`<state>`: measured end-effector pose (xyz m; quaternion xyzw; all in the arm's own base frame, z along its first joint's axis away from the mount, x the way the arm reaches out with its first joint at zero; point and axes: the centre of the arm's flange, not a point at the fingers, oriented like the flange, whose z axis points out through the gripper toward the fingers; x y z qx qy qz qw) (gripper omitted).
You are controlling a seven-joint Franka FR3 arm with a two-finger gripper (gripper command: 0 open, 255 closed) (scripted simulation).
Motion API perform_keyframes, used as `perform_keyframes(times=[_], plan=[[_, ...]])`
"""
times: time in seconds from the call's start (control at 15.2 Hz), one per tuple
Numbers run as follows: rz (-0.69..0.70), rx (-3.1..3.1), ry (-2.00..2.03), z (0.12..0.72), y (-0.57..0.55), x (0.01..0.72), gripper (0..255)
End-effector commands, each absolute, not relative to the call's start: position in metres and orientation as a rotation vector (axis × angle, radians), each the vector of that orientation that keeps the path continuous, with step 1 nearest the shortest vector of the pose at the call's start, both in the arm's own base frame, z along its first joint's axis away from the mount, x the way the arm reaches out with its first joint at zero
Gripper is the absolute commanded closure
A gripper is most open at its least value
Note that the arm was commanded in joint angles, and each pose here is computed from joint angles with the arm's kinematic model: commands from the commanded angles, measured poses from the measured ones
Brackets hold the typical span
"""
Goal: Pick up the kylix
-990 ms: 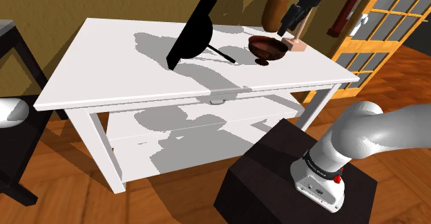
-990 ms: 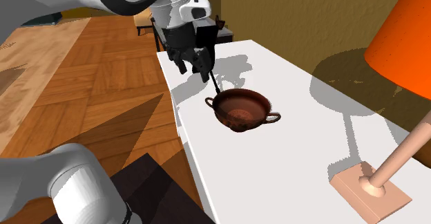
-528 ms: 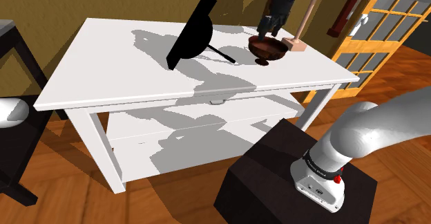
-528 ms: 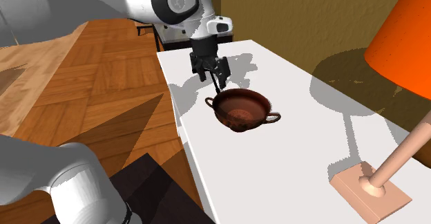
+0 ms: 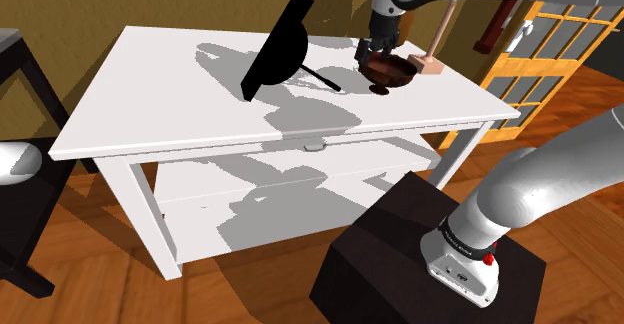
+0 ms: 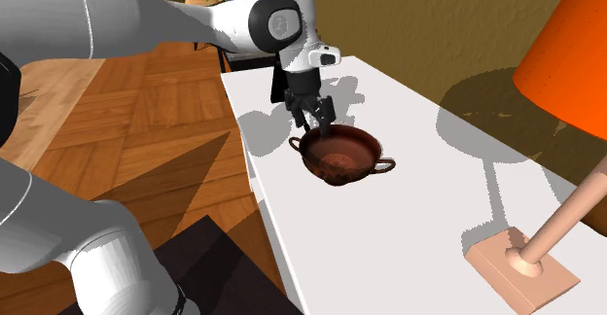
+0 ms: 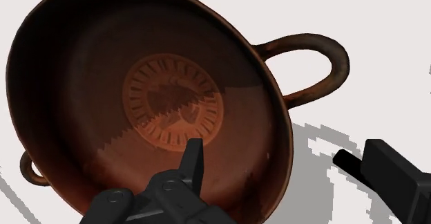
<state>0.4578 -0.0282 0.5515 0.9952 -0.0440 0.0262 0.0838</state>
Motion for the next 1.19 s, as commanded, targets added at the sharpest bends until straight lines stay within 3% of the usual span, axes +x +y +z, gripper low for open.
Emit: perform_keyframes(times=[0.0, 0.2, 0.26, 1.12], plan=[[0.078, 2.969, -0.132, 0.540, -0.029, 0.458, 0], [0.078, 2.969, -0.132, 0.532, -0.029, 0.458, 0], [0.078, 2.969, -0.132, 0.532, -0.029, 0.458, 255], [0.078, 2.969, -0.132, 0.553, -0.029, 0.458, 255]])
